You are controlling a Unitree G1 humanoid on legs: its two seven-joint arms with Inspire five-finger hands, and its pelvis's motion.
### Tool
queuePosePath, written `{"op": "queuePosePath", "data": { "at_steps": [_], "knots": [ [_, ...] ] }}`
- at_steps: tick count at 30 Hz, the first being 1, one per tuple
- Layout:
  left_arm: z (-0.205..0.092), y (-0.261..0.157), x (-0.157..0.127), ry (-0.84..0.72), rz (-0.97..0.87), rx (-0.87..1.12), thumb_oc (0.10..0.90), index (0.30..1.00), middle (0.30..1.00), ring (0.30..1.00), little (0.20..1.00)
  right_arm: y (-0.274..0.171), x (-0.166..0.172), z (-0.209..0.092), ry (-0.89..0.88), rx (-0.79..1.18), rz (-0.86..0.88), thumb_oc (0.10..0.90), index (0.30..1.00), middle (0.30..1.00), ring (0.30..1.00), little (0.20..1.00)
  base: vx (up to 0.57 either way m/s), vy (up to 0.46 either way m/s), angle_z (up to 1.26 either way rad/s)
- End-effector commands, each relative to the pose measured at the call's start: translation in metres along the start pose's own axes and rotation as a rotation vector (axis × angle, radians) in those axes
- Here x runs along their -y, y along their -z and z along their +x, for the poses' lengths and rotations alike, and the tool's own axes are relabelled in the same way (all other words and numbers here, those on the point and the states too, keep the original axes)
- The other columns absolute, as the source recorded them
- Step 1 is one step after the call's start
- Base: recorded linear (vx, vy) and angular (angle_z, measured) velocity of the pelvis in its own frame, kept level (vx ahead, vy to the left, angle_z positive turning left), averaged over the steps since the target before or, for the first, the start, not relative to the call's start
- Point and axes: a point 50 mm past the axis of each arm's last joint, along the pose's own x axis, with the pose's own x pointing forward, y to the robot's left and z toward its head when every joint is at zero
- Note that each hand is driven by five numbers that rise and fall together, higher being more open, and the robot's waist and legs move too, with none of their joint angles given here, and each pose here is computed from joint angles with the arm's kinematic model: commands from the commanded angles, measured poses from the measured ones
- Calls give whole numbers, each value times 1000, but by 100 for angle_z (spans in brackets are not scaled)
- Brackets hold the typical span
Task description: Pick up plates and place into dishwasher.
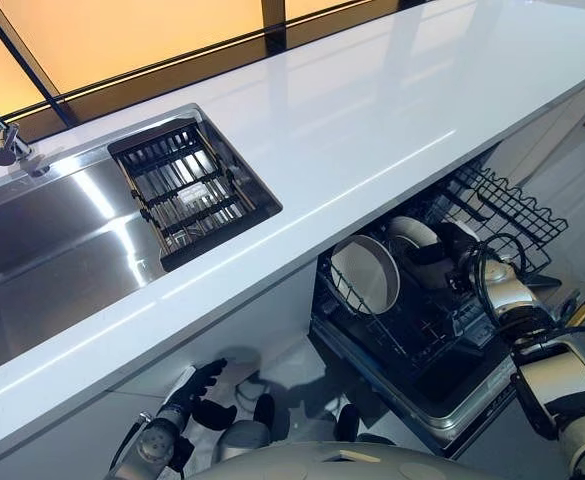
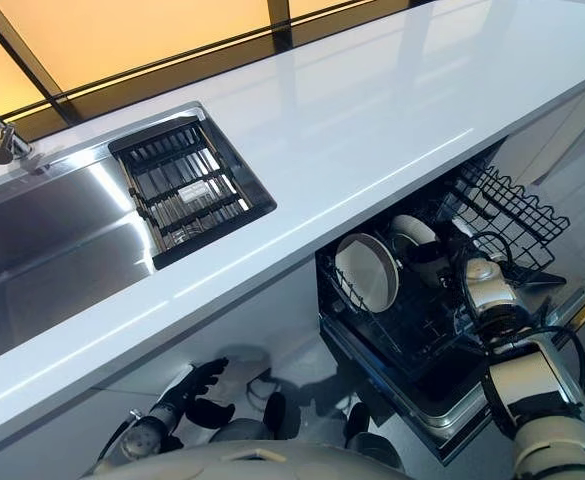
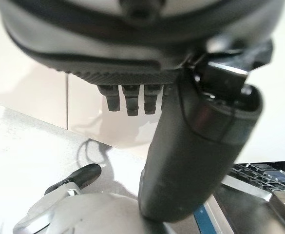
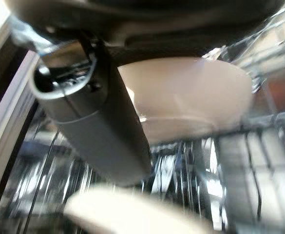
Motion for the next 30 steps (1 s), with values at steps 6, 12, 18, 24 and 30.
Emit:
{"op": "queuePosePath", "data": {
  "at_steps": [6, 12, 18, 24, 30],
  "knots": [
    [2, -28, -35, -82, 30, 130, 800, 900, 900, 900, 900, -38, -2, -10, 1, 195, -102, 800, 900, 900, 900, 900, -6, 6, 1],
    [0, -16, -33, -94, -3, 92, 800, 900, 900, 900, 900, -36, 8, -20, 51, 231, -82, 800, 900, 900, 900, 900, 4, 9, -4],
    [0, -8, -26, -111, -38, 79, 800, 900, 900, 900, 900, -34, 17, -30, 131, 265, -104, 800, 900, 900, 900, 900, 2, 4, -8],
    [0, -1, -23, -130, -65, 60, 800, 900, 900, 900, 900, -36, 33, -40, 220, 285, -166, 800, 900, 900, 900, 900, 4, 12, -7],
    [-2, 5, -23, -146, -74, 33, 800, 900, 900, 900, 900, -42, 49, -51, 285, 319, -182, 800, 900, 900, 900, 900, 9, 7, -10]
  ]
}}
